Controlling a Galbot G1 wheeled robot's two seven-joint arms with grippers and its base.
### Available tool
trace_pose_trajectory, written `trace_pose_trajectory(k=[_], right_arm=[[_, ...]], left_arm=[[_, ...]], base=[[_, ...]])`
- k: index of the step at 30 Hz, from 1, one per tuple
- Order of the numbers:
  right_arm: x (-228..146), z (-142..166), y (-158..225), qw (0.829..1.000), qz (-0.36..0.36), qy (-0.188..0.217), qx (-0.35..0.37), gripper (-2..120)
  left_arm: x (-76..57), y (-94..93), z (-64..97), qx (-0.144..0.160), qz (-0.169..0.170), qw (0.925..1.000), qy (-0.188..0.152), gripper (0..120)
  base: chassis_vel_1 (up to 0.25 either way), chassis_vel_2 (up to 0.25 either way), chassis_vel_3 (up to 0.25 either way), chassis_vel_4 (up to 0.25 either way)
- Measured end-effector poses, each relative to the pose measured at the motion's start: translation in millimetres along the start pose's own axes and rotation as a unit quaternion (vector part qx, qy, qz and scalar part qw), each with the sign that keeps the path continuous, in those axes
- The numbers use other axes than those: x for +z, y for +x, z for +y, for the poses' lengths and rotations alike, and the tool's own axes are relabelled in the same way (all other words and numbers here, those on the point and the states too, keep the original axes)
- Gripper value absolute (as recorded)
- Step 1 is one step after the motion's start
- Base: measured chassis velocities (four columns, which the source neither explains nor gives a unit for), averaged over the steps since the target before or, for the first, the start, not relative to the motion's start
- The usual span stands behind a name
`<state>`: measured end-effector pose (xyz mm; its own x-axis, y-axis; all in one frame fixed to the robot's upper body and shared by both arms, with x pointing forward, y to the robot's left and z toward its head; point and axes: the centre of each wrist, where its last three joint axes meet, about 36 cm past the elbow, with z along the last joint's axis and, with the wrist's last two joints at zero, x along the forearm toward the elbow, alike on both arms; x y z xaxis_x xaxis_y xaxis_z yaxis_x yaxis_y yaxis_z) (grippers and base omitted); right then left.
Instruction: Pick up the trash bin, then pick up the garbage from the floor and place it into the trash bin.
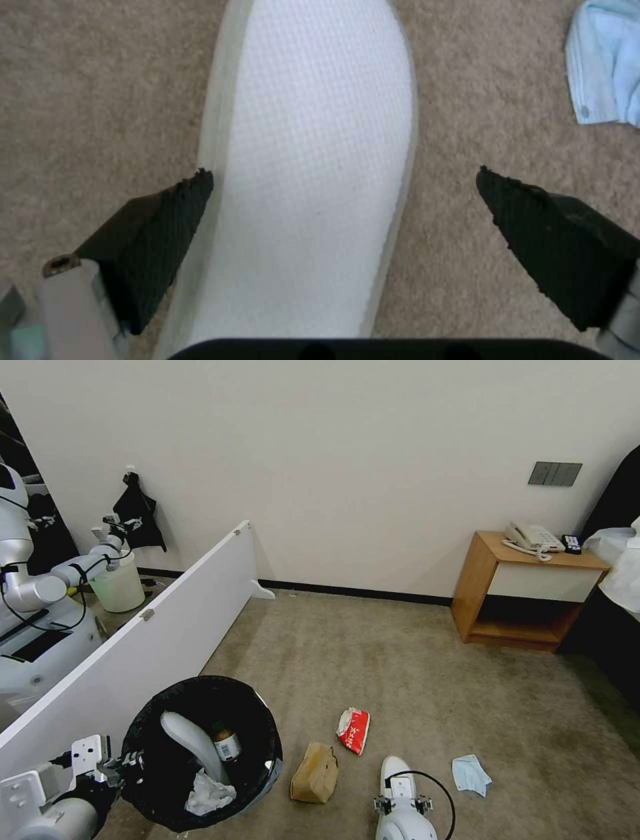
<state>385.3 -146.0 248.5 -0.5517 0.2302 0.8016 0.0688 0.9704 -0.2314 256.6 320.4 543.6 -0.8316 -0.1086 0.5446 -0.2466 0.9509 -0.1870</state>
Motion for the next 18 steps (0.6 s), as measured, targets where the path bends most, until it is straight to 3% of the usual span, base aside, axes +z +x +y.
trace_pose_trajectory(k=[18], right_arm=[[-6,11,4,1.000,-0.008,0.010,-0.013,100]], left_arm=[[-2.4,-1.4,2.4,0.001,-0.001,1.0000,0.002,3]], base=[[0.000,0.000,0.000,0.000]])
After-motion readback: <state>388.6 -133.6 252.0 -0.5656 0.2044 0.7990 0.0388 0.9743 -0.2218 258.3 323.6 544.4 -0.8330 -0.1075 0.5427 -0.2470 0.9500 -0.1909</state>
